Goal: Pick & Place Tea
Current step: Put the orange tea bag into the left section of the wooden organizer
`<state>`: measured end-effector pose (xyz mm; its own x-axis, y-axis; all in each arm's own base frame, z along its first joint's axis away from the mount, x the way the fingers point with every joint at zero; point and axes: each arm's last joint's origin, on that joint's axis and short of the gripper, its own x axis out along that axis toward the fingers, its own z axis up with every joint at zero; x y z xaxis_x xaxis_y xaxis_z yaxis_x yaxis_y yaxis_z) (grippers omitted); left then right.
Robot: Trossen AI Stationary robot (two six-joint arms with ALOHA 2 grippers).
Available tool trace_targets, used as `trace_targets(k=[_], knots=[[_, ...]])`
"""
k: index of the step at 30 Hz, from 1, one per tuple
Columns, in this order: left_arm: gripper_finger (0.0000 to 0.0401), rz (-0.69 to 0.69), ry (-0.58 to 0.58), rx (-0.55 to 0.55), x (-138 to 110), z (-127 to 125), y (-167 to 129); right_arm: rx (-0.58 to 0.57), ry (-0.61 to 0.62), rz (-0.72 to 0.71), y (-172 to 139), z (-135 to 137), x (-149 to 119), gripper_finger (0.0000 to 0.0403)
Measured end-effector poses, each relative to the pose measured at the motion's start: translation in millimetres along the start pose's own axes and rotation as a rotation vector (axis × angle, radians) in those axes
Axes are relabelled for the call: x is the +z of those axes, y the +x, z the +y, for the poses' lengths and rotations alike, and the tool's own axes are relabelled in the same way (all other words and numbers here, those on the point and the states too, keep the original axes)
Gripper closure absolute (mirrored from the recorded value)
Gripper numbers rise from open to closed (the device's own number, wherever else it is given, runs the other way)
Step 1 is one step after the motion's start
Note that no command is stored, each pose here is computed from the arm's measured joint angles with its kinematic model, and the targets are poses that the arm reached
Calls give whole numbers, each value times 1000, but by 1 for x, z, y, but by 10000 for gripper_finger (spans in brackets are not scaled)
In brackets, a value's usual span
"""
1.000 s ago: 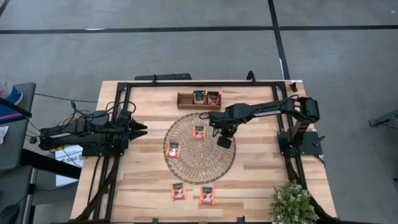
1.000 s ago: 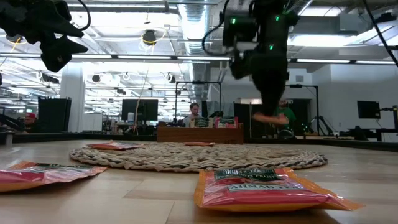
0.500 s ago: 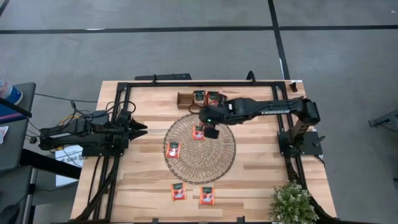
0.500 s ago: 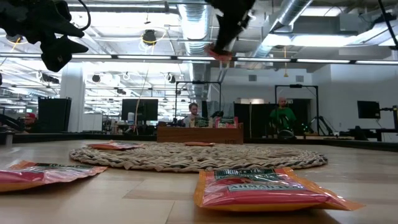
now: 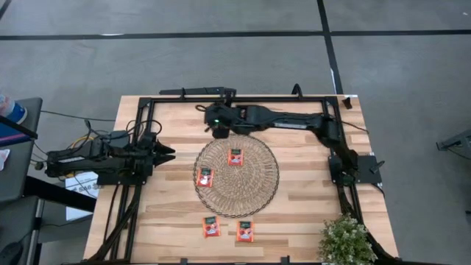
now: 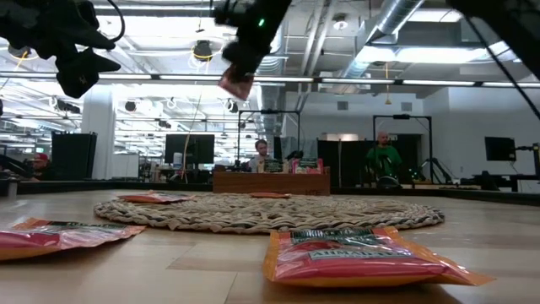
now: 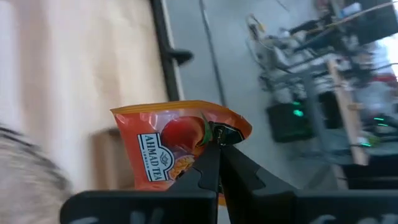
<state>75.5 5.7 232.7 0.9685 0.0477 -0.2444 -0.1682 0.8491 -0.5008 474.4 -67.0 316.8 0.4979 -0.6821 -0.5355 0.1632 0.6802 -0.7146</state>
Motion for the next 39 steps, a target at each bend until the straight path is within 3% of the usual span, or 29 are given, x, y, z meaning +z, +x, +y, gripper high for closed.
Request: trace_targets(k=[9, 16, 25, 32, 39], knots=[[247, -1, 0, 0, 0, 0, 1, -153, -115, 105, 61, 26, 6, 403], [247, -1, 1, 1, 0, 0, 1, -152, -151, 160, 85, 44, -3, 403], [247, -5, 1, 8, 0, 0, 1, -120, -86, 232, 106, 41, -22, 403], [247, -11, 2, 6, 1, 0, 1, -112, -34, 249, 98, 38, -23, 403], [247, -67, 34, -24, 10, -5, 7, -54, -22, 120, 37, 29, 2, 403]])
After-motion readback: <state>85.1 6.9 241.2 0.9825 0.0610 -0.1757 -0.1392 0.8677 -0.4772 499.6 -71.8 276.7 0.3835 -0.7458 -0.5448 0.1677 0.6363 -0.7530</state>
